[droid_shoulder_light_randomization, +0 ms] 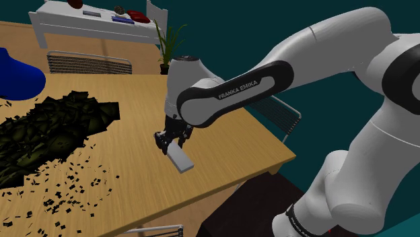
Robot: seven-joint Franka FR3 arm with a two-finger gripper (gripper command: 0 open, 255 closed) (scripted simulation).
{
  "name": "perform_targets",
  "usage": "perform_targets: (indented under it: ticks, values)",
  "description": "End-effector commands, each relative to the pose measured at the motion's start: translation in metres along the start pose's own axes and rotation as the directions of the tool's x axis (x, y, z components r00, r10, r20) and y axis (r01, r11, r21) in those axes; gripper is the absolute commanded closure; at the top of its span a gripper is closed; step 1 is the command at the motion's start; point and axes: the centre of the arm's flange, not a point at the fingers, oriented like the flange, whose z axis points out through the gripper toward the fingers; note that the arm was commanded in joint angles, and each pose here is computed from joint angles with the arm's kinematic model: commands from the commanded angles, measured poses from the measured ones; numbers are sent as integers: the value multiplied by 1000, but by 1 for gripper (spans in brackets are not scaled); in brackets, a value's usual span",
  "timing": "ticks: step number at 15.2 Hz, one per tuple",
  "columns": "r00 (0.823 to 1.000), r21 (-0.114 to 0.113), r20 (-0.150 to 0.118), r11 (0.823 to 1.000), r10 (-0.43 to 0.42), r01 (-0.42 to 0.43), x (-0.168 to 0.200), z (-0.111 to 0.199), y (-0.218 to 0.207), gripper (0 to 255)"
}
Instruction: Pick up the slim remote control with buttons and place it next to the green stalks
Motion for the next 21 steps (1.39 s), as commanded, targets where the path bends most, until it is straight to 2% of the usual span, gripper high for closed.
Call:
perform_targets:
  ticks: [1, 4, 5, 10, 14, 21]
  values:
    - [1000, 0, -1, 1000, 0, 0, 0, 0, 0, 255]
    - [1000, 0, -1, 1000, 0, 0, 0, 0, 0, 255]
    - [1000, 0, -1, 1000, 0, 0, 0, 0, 0, 0]
    - [1000, 0, -1, 1000, 0, 0, 0, 0, 0, 0]
    - [1000, 0, -1, 1000, 0, 0, 0, -50, 0, 0]
    - [1000, 0, -1, 1000, 0, 0, 0, -50, 0, 0]
